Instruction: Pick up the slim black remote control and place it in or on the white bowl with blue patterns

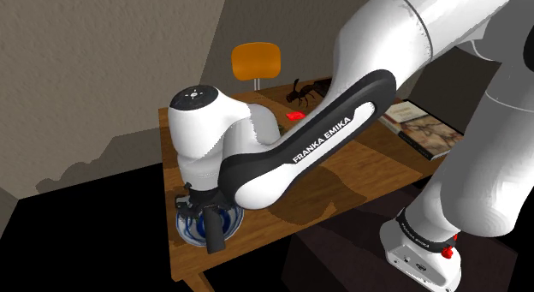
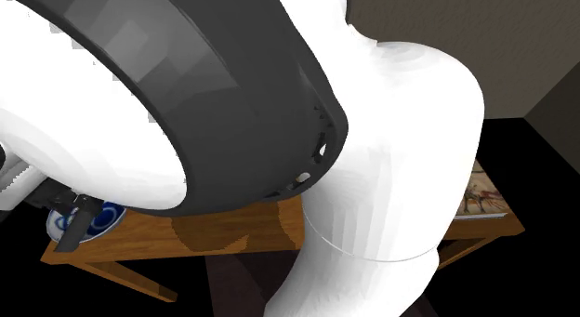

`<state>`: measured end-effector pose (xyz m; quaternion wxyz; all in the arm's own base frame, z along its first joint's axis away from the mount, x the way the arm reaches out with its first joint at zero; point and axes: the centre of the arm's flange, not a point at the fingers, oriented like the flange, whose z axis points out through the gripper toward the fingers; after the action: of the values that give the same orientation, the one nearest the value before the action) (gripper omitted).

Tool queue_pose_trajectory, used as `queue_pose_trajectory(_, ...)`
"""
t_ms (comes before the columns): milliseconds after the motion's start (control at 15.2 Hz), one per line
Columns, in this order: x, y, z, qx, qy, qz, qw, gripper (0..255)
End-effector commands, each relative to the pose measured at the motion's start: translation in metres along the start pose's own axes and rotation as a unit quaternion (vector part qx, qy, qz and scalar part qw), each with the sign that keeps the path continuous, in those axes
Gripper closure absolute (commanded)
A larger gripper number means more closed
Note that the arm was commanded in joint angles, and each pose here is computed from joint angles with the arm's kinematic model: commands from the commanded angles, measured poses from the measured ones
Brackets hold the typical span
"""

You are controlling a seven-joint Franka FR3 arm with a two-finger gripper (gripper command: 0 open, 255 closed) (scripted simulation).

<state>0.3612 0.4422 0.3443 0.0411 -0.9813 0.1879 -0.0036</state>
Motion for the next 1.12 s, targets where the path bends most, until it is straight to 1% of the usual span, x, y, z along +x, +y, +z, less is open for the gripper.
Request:
queue_pose_trajectory(0, 0.000, 0.000, 0.000, 0.000, 0.000, 0.000, 1.0000, 0)
queue_pose_trajectory(264, 0.000, 0.000, 0.000, 0.000, 0.000, 0.000, 1.0000, 0)
queue_pose_trajectory(528, 0.000, 0.000, -0.050, 0.000, 0.000, 0.000, 1.0000, 0)
queue_pose_trajectory(1056, 0.000, 0.000, -0.050, 0.000, 0.000, 0.000, 1.0000, 0)
